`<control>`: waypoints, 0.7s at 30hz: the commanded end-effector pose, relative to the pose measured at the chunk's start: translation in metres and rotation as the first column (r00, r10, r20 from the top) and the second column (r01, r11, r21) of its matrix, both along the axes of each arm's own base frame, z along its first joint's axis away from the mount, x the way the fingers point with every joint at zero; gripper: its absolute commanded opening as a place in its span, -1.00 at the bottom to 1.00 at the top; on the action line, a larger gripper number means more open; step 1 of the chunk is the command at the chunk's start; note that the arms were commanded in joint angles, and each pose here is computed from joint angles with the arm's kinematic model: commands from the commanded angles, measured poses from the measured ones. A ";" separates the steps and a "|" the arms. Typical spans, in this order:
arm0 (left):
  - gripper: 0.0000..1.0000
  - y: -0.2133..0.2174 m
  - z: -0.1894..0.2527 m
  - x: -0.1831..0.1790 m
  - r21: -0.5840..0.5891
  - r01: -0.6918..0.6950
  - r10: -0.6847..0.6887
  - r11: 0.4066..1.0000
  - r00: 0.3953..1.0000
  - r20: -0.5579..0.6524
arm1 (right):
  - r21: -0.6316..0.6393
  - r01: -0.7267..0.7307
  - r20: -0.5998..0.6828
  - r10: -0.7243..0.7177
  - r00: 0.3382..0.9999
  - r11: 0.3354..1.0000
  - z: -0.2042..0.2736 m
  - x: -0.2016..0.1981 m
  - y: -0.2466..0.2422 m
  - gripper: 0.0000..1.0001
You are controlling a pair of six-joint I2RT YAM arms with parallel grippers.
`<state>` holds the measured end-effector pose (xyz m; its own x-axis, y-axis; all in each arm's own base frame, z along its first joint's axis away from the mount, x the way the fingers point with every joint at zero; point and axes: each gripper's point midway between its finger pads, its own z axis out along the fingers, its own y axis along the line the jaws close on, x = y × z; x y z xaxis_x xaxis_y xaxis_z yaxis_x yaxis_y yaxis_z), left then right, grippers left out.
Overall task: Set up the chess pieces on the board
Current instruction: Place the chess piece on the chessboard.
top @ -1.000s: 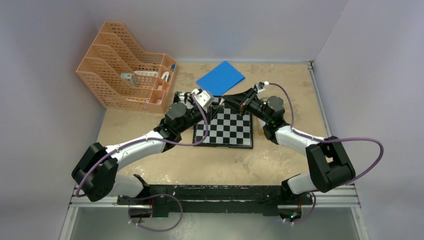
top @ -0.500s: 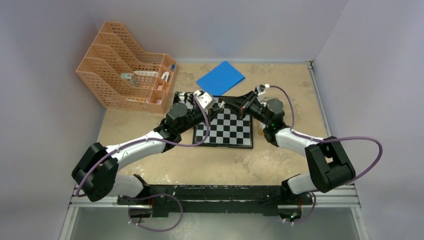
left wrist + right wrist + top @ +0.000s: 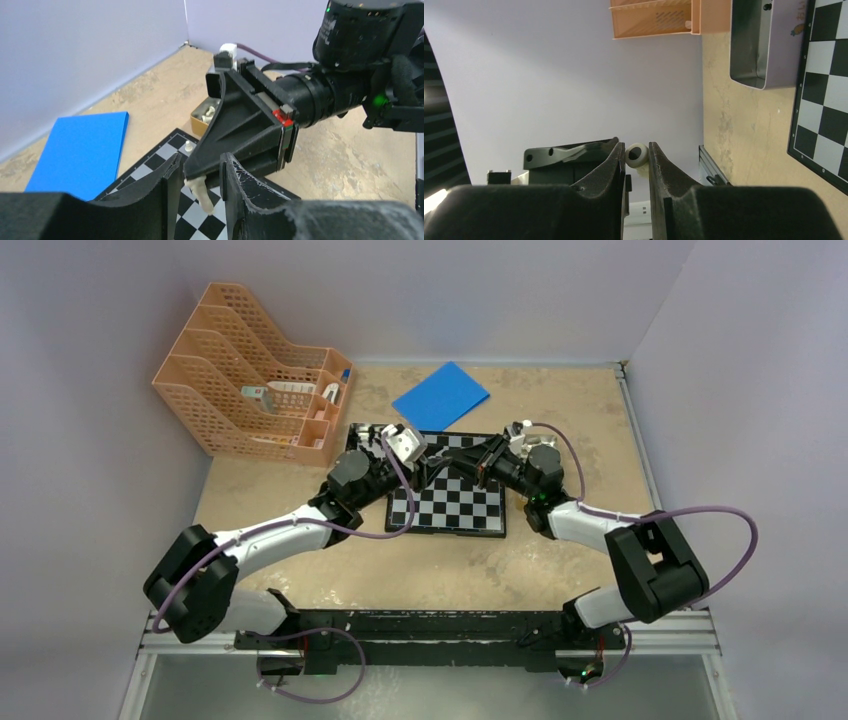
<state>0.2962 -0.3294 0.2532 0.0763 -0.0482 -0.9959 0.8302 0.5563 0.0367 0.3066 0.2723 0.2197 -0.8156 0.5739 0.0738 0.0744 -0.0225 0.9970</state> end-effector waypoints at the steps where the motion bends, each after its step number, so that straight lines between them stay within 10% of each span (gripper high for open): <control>1: -0.33 -0.006 0.039 0.002 -0.076 0.016 -0.007 0.997 0.993 0.118 | 0.006 -0.018 0.025 0.018 1.000 1.000 0.007 -0.003 0.002 -0.67; 21: -0.11 0.000 0.000 -0.015 0.019 0.052 -0.051 0.998 0.999 -0.009 | 0.055 -0.035 0.033 0.033 0.999 0.998 0.026 0.005 0.008 -0.68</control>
